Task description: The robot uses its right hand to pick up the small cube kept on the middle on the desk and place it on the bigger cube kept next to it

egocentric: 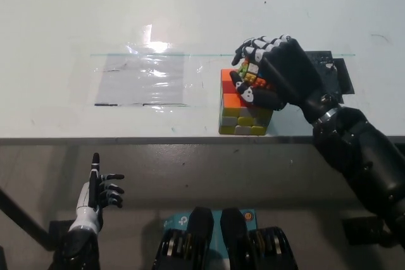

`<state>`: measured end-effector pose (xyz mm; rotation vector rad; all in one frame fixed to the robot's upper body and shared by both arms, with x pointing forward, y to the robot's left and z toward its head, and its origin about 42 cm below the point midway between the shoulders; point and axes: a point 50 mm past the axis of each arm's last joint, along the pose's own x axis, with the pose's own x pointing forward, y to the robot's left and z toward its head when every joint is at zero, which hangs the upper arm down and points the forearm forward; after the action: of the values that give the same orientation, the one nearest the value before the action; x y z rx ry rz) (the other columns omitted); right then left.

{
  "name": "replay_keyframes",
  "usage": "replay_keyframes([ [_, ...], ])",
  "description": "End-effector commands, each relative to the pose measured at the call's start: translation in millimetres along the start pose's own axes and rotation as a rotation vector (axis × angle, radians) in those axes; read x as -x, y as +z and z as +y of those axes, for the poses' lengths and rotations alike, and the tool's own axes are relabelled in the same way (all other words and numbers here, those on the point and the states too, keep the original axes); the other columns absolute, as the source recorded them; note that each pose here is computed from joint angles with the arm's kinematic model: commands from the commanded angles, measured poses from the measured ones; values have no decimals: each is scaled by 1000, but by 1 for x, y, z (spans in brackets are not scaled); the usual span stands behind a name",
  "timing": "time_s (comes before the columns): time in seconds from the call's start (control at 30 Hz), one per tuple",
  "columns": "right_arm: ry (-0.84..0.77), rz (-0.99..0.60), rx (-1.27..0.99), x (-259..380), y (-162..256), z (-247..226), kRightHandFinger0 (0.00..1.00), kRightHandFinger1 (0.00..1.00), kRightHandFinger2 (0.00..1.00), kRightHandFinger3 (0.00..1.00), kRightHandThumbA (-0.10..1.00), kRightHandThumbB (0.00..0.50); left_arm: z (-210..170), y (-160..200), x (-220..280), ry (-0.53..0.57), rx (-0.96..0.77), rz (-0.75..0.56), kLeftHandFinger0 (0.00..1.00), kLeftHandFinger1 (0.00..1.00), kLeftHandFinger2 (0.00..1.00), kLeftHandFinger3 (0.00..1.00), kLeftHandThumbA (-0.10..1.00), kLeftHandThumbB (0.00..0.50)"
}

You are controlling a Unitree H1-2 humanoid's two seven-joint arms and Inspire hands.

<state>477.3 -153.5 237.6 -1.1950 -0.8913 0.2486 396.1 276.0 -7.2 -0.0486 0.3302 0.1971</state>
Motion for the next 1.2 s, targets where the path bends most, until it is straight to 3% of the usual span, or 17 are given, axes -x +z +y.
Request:
replay_keyframes([
  [0.0, -74, -46, -43, -11, 9, -6, 0, 225, 673, 548, -100, 239, 6, 24, -11, 13, -21, -69, 254, 203, 243, 90, 1000, 500],
  [0.1, -67, -45, -45, -11, 11, -2, 0, 280, 720, 619, -100, 217, 7, 24, -11, 10, -25, -72, 271, 225, 262, 112, 1000, 500],
  [0.37, -37, -53, -8, -16, 19, -2, 0, 318, 739, 694, -100, 246, 7, 24, -12, 12, -18, -63, 317, 253, 295, 136, 1000, 500],
  [0.4, -34, -50, 2, -15, 16, -1, 0, 288, 689, 659, -100, 166, 7, 24, -12, 17, -7, -58, 317, 233, 277, 141, 1000, 500],
  [0.47, -20, -41, 23, -16, 15, -2, 0, 239, 627, 571, -100, 88, 6, 24, -12, 19, -3, -58, 318, 230, 277, 143, 1000, 500],
  [0.53, -6, -32, 32, -14, 12, -2, 0, 117, 481, 465, -100, 65, 5, 25, -12, 18, -6, -66, 321, 232, 279, 134, 1000, 500],
  [0.57, 3, -31, 43, -13, 10, -3, 0, 76, 428, 480, -100, 21, 5, 24, -12, 18, -7, -68, 320, 228, 273, 121, 1000, 500],
  [0.63, 20, -36, 74, -11, 6, -5, 0, 1, 292, 516, -100, 1, 5, 24, -11, 22, -4, -66, 310, 219, 268, 110, 1000, 500],
  [0.7, 40, -19, 104, -10, 4, -6, 0, 1, 315, 751, 0, 0, 5, 23, -11, 21, -7, -64, 311, 222, 270, 119, 1000, 500],
  [0.73, 41, -15, 132, -9, 3, -7, 2, 76, 365, 948, 254, 35, 5, 23, -11, 22, -8, -65, 312, 221, 269, 117, 1000, 500],
  [0.77, 53, -6, 165, -8, 3, -8, 198, 359, 659, 1000, 515, 88, 5, 23, -11, 23, -13, -66, 314, 221, 266, 110, 1000, 500],
  [0.8, 58, -2, 180, -8, 3, -8, 151, 340, 623, 1000, 549, 82, 5, 23, -11, 24, -15, -66, 314, 221, 266, 110, 1000, 500],
  [0.83, 79, 7, 217, -7, 3, -9, 356, 588, 902, 1000, 803, 140, 5, 23, -11, 24, -15, -65, 314, 220, 263, 108, 1000, 500],
  [0.87, 130, 38, 257, -8, 5, -12, 740, 1000, 1000, 1000, 977, 330, 5, 23, -11, 27, -9, -60, 312, 219, 262, 101, 1000, 500],
  [0.9, 145, 49, 271, -8, 7, -13, 957, 1000, 1000, 1000, 1000, 411, 5, 23, -11, 27, -8, -61, 312, 225, 266, 96, 1000, 500],
  [0.97, 165, 50, 298, -9, 9, -15, 1000, 1000, 1000, 1000, 1000, 493, 5, 23, -11, 24, -9, -64, 315, 224, 265, 94, 1000, 500],
  [1.17, 172, 48, 283, -10, 14, -15, 1000, 1000, 1000, 1000, 1000, 500, 5, 18, -8, 18, -10, -66, 337, 231, 273, 101, 1000, 500],
])
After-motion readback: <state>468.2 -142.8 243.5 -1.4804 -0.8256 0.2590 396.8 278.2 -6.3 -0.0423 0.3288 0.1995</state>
